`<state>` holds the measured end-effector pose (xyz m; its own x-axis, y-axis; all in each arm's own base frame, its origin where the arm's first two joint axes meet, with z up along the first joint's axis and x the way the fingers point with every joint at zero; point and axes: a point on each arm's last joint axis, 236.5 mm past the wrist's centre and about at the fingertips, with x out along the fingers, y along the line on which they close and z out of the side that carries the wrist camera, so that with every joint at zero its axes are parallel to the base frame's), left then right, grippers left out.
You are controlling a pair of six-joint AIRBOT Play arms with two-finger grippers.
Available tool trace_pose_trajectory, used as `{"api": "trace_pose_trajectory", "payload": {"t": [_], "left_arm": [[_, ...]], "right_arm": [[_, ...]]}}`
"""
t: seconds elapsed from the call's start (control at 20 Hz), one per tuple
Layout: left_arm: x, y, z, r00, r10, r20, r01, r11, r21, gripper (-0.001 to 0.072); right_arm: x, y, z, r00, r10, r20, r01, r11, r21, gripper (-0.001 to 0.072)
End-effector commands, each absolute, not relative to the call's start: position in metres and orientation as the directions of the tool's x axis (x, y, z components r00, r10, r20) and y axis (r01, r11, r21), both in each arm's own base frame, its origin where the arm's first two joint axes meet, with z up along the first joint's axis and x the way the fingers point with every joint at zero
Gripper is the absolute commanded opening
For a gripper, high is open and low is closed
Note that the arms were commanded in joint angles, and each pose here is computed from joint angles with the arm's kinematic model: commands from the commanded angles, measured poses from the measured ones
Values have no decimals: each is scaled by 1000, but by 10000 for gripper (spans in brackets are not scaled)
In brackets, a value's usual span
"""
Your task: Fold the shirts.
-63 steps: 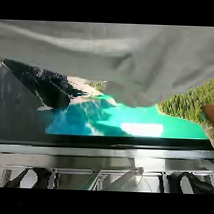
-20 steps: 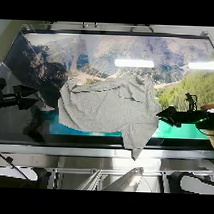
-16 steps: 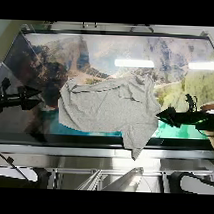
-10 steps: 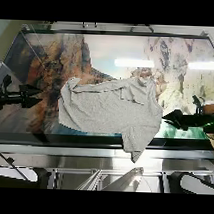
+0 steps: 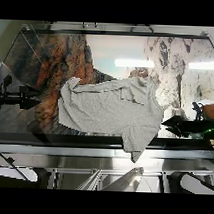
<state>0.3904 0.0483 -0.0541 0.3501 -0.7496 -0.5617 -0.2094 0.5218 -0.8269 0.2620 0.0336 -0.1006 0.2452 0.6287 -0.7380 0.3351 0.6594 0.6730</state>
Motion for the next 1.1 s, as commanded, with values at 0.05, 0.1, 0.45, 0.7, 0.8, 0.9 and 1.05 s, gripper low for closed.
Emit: {"api": "trace_pose_trajectory", "payload": {"t": [0.05,0.1,0.45,0.7,0.8,0.9,1.05], "left_arm": [[388,48,-58,340,-747,-572,-217,529,-820,720],[384,49,-61,327,-742,-586,-220,543,-810,720],[367,24,-94,180,-769,-614,-279,558,-781,720],[358,-45,-116,-3,-816,-577,-255,559,-789,542],[348,-59,-116,-68,-813,-579,-229,577,-784,541],[329,-61,-117,-160,-797,-582,-210,604,-769,283],[323,-67,-100,-184,-813,-552,-185,580,-794,8]], "right_arm": [[276,55,-110,272,612,-742,323,669,670,484],[283,64,-112,285,617,-733,324,658,680,484],[309,113,-108,334,696,-636,268,577,772,17],[313,113,-99,355,696,-624,252,572,781,17],[317,112,-93,370,694,-618,238,572,785,17],[323,111,-83,390,691,-608,210,577,790,17],[334,114,-52,418,710,-567,128,572,810,16]]}}
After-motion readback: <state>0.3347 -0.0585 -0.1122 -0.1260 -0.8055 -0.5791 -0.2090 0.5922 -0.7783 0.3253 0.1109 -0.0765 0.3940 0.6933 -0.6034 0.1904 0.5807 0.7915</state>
